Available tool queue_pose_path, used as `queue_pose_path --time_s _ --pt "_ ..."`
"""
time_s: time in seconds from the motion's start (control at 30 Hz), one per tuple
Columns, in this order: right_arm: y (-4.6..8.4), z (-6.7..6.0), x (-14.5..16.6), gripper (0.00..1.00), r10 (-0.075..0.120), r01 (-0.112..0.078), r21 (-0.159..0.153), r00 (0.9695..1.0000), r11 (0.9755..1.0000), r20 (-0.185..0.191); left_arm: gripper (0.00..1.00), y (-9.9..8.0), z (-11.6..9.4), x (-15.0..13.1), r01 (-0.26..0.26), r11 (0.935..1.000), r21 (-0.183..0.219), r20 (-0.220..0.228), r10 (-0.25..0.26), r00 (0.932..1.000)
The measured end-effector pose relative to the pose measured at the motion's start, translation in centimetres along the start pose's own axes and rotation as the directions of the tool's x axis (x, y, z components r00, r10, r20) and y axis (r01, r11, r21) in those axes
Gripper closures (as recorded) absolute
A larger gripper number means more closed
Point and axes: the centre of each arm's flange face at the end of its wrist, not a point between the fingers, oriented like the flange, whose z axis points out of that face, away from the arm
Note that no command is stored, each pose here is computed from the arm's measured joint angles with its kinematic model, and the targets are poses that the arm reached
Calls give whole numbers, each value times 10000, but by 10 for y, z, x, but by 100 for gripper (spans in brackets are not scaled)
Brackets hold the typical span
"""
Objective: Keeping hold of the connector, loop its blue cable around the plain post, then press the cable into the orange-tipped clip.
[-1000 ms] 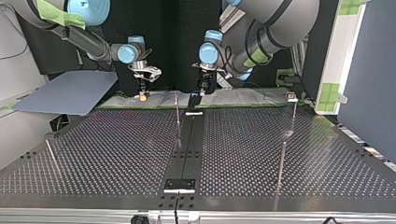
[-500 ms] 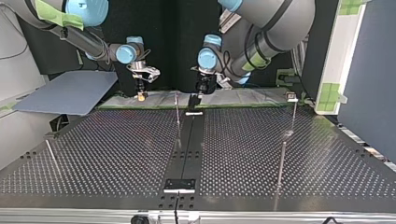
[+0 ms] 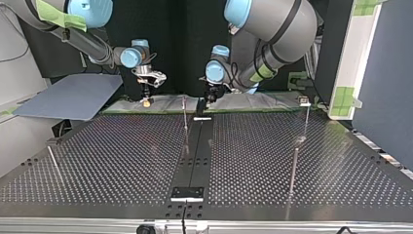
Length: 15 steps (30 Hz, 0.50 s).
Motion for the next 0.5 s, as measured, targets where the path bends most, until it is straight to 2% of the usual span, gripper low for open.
queue_pose_path --time_s 0.27,0.5 --pt "2 12 9 100 27 -27 0 9998 10000 -188 100 13 18 -17 215 9997 -154 264 -211 9994" --pt "7 25 17 100 29 -31 -97 9996 9999 -296 100 23 28 -27 285 9994 -194 276 -279 9992"
